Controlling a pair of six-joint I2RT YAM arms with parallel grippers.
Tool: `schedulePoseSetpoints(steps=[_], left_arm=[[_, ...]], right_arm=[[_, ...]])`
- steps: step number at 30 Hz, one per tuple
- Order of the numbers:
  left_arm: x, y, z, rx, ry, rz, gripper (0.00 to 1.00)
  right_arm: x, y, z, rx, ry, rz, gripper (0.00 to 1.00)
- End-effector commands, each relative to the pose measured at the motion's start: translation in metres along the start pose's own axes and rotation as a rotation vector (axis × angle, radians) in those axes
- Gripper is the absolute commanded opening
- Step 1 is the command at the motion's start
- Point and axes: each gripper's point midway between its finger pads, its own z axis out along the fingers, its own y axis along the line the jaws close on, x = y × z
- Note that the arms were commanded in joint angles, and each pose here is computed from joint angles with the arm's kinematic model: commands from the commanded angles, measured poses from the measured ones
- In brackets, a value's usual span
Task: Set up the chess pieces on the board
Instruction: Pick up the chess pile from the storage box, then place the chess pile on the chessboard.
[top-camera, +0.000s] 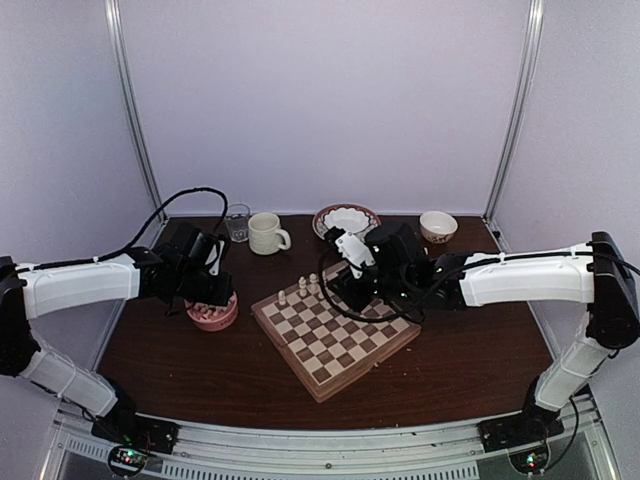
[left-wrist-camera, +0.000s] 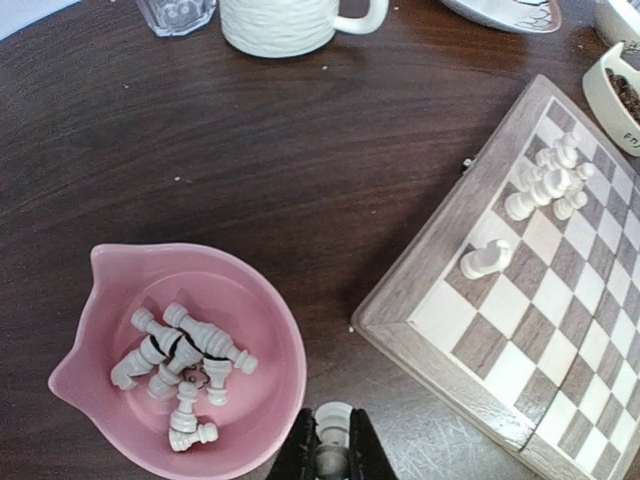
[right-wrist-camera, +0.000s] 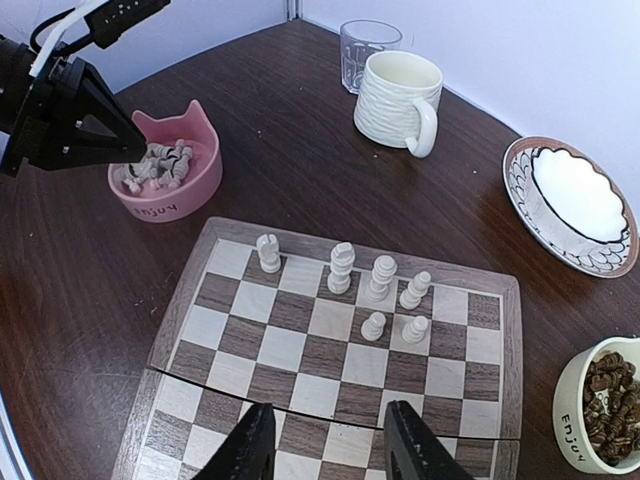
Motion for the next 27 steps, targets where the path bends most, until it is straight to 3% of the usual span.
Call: schedulePoseSetpoints(steps=[1,8,17,27], left_arm=[[-0.014,-0.033,-0.011,0.2,-0.072,0.002,0.1],[-0.007,-0.088,-0.018,0.42,-0.069,0.058,0.11],[0.022,-0.154,0.005,0.434,0.028,0.278,0.1],[0.034,-0.201,0.02,0.413,0.042,0.452,0.1]], right_arm=[[-0.003,0.007,-0.002,-0.038,-0.019,0.02,0.4],[-0.006,0.007,-0.001,-0.037,-0.039,0.025,0.4],[-0.009,-0.013,-0.013,0.069,-0.086,0.037,0.4],[-0.011,-0.038,-0.029,0.203,-0.129,0.062,0.4]])
